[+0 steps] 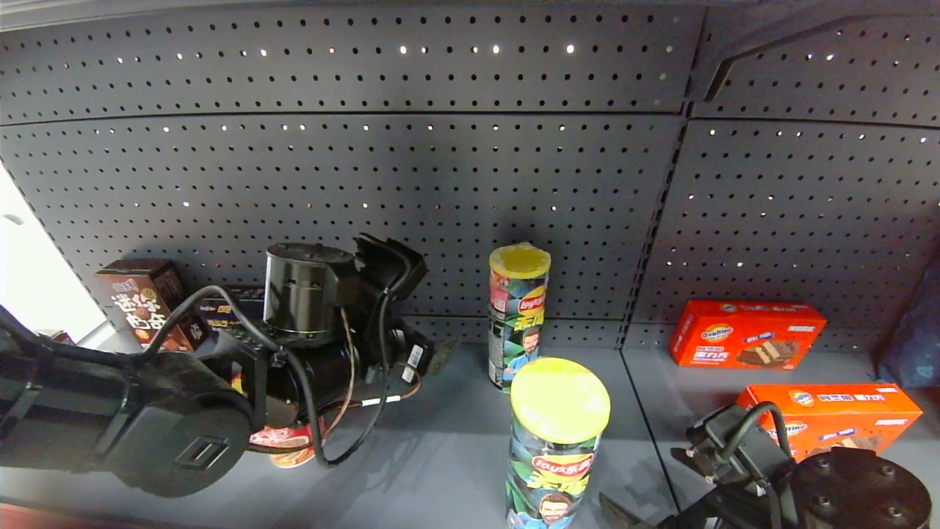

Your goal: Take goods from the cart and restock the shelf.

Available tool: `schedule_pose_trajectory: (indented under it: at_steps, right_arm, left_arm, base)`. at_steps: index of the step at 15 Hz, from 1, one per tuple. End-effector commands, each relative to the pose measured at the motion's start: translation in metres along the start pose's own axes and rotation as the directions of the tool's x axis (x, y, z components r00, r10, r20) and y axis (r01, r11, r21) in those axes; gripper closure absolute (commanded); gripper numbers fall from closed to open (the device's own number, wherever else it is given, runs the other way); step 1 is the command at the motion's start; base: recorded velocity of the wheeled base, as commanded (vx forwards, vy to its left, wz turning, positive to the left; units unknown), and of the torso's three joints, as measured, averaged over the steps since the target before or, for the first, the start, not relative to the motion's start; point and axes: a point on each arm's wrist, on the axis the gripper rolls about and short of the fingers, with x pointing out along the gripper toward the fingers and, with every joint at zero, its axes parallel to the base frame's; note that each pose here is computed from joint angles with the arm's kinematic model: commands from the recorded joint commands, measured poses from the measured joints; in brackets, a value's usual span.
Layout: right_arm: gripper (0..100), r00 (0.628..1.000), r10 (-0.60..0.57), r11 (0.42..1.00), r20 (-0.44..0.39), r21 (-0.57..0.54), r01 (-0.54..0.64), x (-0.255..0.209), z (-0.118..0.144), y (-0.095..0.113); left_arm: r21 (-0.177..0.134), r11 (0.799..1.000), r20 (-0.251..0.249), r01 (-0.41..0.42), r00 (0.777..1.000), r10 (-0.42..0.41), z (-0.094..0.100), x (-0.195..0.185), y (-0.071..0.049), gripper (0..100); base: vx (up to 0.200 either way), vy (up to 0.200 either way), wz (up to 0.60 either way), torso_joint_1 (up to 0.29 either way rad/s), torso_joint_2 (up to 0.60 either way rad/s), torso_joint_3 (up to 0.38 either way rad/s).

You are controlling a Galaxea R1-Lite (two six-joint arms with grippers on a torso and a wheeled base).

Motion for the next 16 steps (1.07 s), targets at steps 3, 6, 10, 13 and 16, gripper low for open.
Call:
schedule_pose_trajectory:
  at_steps: [3,6,10,13,16]
  right_arm:
    - [0,1.0,0.024,0.999,-0.016,-0.021,-0.025,0.012,0.001,0.013]
    - [0,1.0,0.027,0.999,-0.009,-0.019,-0.027,0.02,0.005,0.018]
    - [0,1.0,0.027,0.999,-0.016,-0.023,-0.027,0.023,0.004,0.02]
    - [0,0.999,0.028,0.999,-0.017,-0.022,-0.029,0.026,0.004,0.021]
    - [0,0.999,0.029,0.999,-0.015,-0.02,-0.029,0.028,0.006,0.022]
  left_arm:
    - [-0.004,1.0,0.03,-0.005,1.0,0.005,0.006,-0.009,0.002,0]
    - [-0.004,1.0,0.026,-0.006,1.0,0.006,0.004,-0.009,0.003,0]
    - [-0.004,1.0,0.027,-0.004,1.0,0.004,0.004,-0.009,0.002,0]
    - [-0.004,1.0,0.025,-0.006,1.0,0.006,0.004,-0.008,0.002,0]
    - [-0.004,1.0,0.025,-0.006,1.0,0.006,0.004,-0.008,0.002,0]
  base:
    - [0.0,0.0,0.0,0.0,0.0,0.0]
    - [0.0,0.0,0.0,0.0,0.0,0.0]
    - [0.0,0.0,0.0,0.0,0.0,0.0]
    - [0.0,0.0,0.0,0.0,0.0,0.0]
    - [0.0,0.0,0.0,0.0,0.0,0.0]
